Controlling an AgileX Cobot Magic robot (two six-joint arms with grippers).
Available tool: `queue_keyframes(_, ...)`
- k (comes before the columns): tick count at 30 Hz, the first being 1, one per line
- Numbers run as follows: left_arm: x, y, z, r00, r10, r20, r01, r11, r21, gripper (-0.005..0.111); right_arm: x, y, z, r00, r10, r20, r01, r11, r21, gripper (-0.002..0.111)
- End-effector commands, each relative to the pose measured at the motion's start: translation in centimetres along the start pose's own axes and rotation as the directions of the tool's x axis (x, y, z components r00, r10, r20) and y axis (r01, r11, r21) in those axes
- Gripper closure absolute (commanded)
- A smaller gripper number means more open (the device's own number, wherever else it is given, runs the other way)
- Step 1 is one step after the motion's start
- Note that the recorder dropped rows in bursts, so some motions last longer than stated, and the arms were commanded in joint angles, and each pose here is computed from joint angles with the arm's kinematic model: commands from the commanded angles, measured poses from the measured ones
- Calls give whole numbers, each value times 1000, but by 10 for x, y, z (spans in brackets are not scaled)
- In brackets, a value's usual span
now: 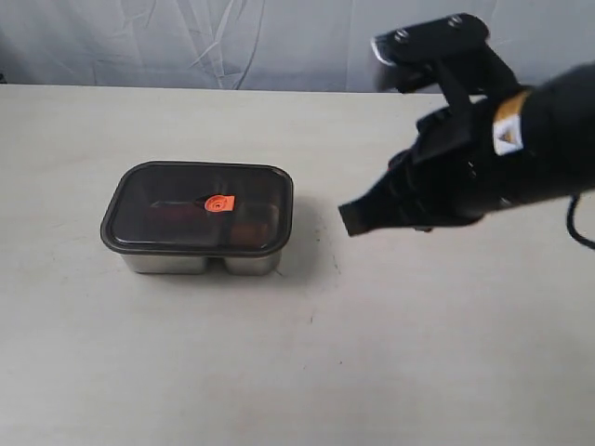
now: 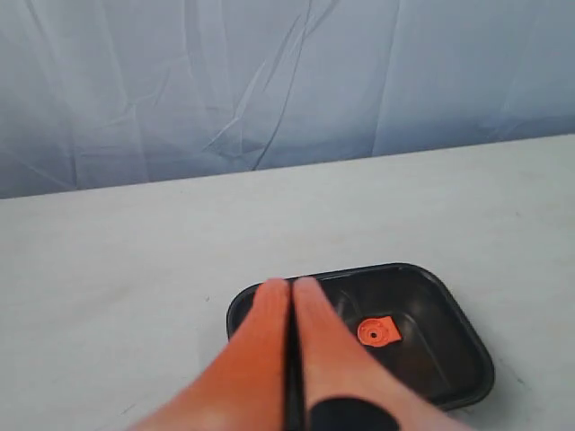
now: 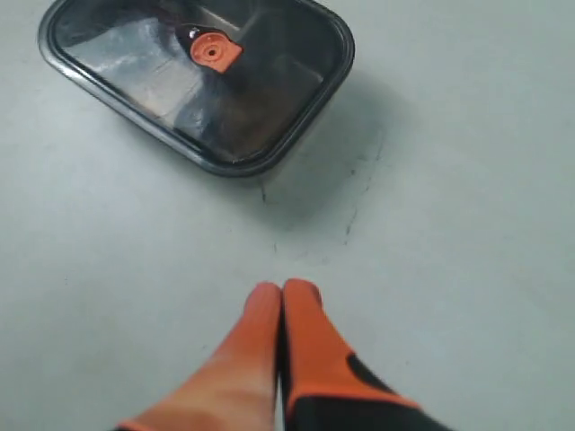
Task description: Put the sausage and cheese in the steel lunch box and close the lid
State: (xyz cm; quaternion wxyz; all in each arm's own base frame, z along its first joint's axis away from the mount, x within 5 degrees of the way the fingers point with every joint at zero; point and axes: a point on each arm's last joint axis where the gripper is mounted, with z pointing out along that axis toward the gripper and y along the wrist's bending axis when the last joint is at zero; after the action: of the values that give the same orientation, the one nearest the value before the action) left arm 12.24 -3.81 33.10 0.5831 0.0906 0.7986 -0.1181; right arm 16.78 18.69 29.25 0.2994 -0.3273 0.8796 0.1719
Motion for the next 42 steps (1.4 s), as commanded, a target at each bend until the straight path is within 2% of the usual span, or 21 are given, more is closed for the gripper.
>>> queue_keyframes(1,14,-2,-31,997,-34,68,32,999,28,106,33,-1,-16,995,52,83,-49,998,-40,109)
queue_keyframes(5,17,-2,-45,996,-23,82,21,999,30,106,48,-2,-25,996,55,72,-52,998,-43,109)
queue_keyframes(14,17,-2,-51,994,-22,110,19,999,33,106,48,-3,-28,996,44,75,-41,998,-39,109)
queue_keyframes(17,17,-2,-51,994,-22,110,19,999,33,106,47,-10,-44,985,-73,155,66,997,46,109)
queue_keyframes(19,17,-2,-51,994,-12,110,10,1000,27,106,47,-18,-62,971,-83,224,64,994,94,109)
queue_keyframes(20,17,-1,-51,994,0,110,-2,1000,19,106,48,-24,-71,964,-61,259,32,993,115,109)
queue_keyframes(21,17,-1,-51,994,2,110,-4,1000,18,106,53,-36,-94,937,36,347,-89,986,139,109)
queue_keyframes(22,17,-1,-51,994,2,110,-4,1000,18,106,57,-42,-104,926,76,371,-143,978,155,109)
queue_keyframes(23,17,-1,-51,994,2,110,-4,1000,18,106,70,-53,-125,878,165,450,-280,939,202,109)
queue_keyframes(24,17,-1,-51,994,2,110,-4,1000,18,106,76,-55,-137,844,175,506,-326,918,226,109)
queue_keyframes(25,17,-1,-51,994,2,110,-4,1000,18,106,94,-60,-155,791,169,589,-416,853,315,109)
queue_keyframes(27,17,-1,-51,994,2,110,-4,1000,18,106,115,-61,-167,761,121,638,-478,769,424,109)
queue_keyframes(30,17,-1,-51,994,2,110,-4,1000,18,106,133,-58,-162,746,107,657,-505,735,453,109)
queue_keyframes(38,17,-1,-51,994,2,110,-4,1000,18,106,199,-58,-98,673,35,739,-509,746,429,109)
queue_keyframes(42,17,-1,-51,994,2,110,-4,1000,18,106,211,-63,-80,702,87,706,-517,744,423,109)
